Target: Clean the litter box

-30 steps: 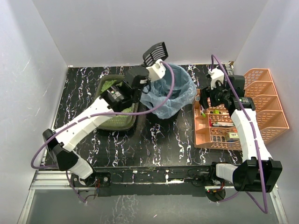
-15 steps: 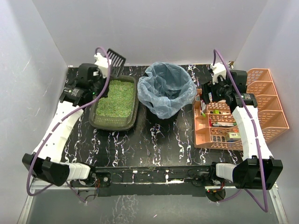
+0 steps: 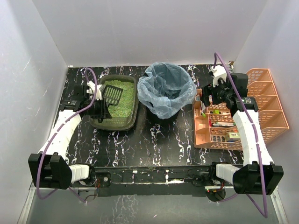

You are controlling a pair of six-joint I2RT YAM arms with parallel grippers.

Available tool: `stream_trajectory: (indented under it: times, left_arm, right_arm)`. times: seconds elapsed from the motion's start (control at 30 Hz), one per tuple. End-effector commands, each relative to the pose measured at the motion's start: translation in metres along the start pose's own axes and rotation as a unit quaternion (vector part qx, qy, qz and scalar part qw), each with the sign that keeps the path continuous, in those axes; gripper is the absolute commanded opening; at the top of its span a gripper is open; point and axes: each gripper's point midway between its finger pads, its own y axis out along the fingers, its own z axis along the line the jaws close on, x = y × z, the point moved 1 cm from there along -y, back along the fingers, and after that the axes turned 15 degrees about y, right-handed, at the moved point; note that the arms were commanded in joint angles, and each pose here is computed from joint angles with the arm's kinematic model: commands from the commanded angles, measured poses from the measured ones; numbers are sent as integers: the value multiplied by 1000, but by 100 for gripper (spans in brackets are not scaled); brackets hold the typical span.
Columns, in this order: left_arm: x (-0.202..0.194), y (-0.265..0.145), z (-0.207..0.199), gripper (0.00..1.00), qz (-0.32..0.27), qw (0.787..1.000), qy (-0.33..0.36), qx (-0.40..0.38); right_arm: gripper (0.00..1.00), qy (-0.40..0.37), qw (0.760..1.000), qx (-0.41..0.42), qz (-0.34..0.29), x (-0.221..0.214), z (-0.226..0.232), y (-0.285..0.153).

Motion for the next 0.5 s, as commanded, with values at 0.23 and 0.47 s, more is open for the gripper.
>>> stream_trajectory:
  times: [0.23, 0.47]
  left_arm:
    - [-18, 16, -7, 5, 23, 995, -74, -70]
    - [-26, 30, 0, 10, 56, 986, -126, -96]
  right_arm:
    - [75, -12, 1000, -4, -23, 3, 1, -8]
    - [75, -14, 1000, -3, -22, 1, 1, -7]
